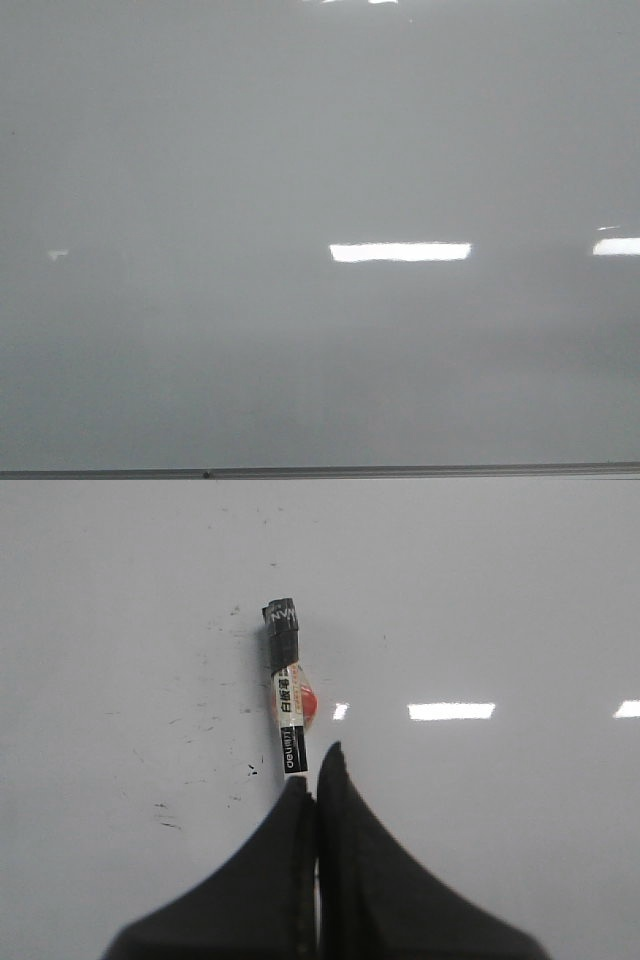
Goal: Write number 7 on whiteboard
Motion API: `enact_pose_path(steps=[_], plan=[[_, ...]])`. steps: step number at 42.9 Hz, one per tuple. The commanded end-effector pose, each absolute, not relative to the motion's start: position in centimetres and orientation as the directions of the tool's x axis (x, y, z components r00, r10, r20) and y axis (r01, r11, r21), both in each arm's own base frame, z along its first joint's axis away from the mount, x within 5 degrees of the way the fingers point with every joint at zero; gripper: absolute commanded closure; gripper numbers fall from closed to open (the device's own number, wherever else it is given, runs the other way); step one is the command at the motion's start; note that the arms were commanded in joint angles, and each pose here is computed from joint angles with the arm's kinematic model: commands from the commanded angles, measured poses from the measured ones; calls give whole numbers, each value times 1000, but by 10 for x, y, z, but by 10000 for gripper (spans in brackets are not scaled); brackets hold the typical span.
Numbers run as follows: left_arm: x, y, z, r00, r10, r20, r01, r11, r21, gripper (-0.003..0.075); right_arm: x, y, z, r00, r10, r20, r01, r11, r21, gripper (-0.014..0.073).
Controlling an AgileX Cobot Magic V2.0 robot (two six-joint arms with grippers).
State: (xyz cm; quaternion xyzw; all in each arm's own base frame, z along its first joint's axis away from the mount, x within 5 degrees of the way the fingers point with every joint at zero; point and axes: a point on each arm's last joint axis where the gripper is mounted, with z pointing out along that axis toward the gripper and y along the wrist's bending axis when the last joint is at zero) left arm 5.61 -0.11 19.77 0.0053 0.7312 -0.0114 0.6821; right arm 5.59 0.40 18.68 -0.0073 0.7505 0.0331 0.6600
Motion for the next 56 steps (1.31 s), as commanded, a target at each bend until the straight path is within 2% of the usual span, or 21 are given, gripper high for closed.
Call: enact_pose_path(steps=[1,56], plan=[[55,-1,204,15,-23,-1000,27,999,-22,741,55,3,196,-34,34,-999,-49,998,36,657],[55,-1,205,34,-13,-999,27,1000,-13,741,55,3,197,-18,35,-999,-48,998,36,657]])
